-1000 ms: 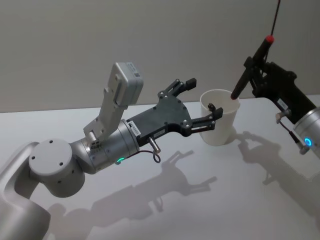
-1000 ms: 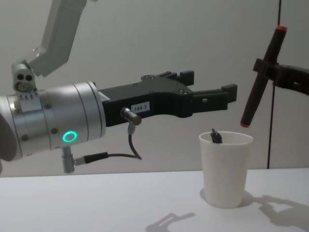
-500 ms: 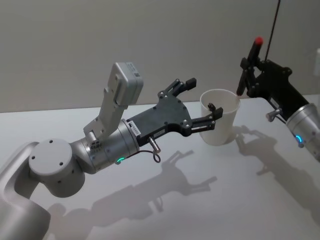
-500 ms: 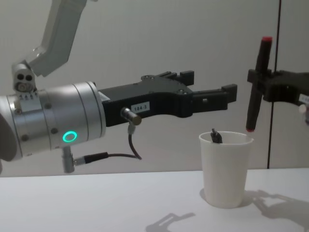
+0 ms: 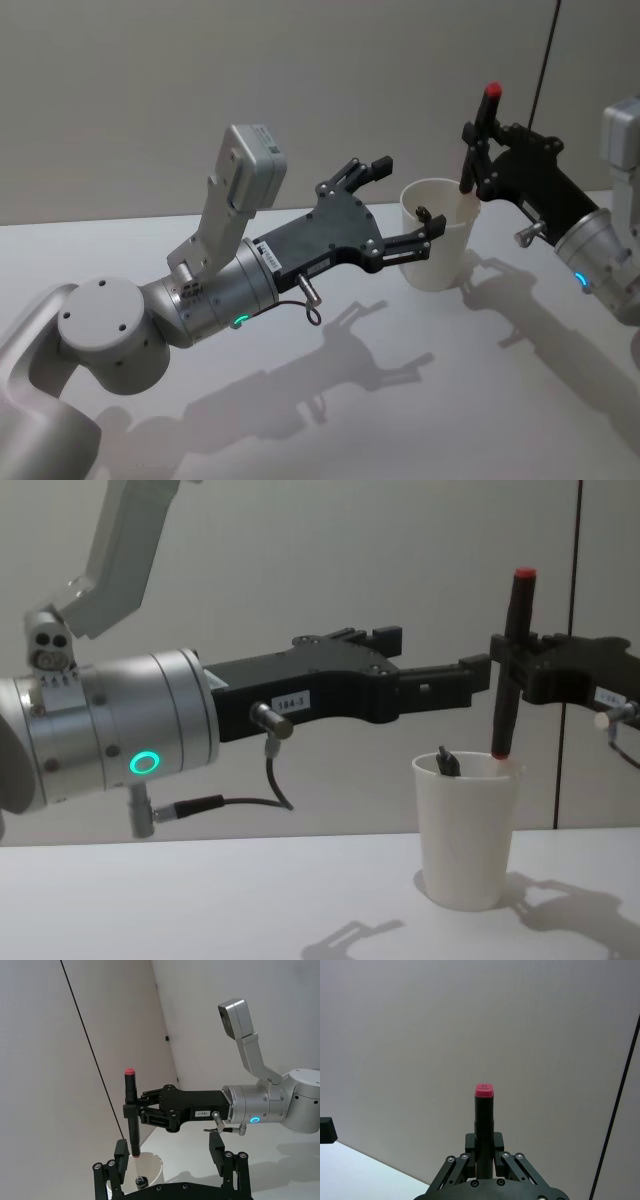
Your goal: Place the pen into the pen holder.
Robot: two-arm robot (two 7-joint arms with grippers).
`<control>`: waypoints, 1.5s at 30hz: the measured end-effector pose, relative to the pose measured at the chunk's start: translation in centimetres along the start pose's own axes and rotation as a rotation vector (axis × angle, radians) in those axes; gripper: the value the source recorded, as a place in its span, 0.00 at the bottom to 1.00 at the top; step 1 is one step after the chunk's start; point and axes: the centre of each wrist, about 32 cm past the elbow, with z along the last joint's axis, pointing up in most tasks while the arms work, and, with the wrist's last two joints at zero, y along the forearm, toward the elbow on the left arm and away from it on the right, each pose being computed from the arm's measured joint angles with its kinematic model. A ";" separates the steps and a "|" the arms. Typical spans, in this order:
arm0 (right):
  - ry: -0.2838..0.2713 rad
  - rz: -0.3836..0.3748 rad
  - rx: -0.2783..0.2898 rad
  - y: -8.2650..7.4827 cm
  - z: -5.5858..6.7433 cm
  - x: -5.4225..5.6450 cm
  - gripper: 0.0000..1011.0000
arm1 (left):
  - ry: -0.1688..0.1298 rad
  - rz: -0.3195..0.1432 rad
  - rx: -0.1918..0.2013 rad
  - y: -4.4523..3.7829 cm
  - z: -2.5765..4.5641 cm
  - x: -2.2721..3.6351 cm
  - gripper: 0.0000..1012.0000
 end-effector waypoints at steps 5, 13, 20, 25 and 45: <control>-0.001 0.009 0.016 0.2 0.0 -0.1 0.19 | 0.000 0.000 0.000 0.00 0.00 0.00 0.99; 0.001 0.015 0.020 0.4 -0.1 -0.2 0.19 | 0.000 0.000 0.000 0.00 0.00 0.00 0.99; 0.013 0.020 -0.005 0.4 -0.4 -0.4 0.19 | 0.000 0.000 0.000 0.00 0.00 0.00 0.99; 0.031 0.026 -0.032 0.4 -0.8 -0.8 0.19 | 0.000 0.000 0.000 0.00 0.00 0.00 0.99; 0.055 0.036 -0.070 0.4 -1.4 -1.4 0.69 | 0.000 0.000 0.000 0.00 0.00 0.00 0.99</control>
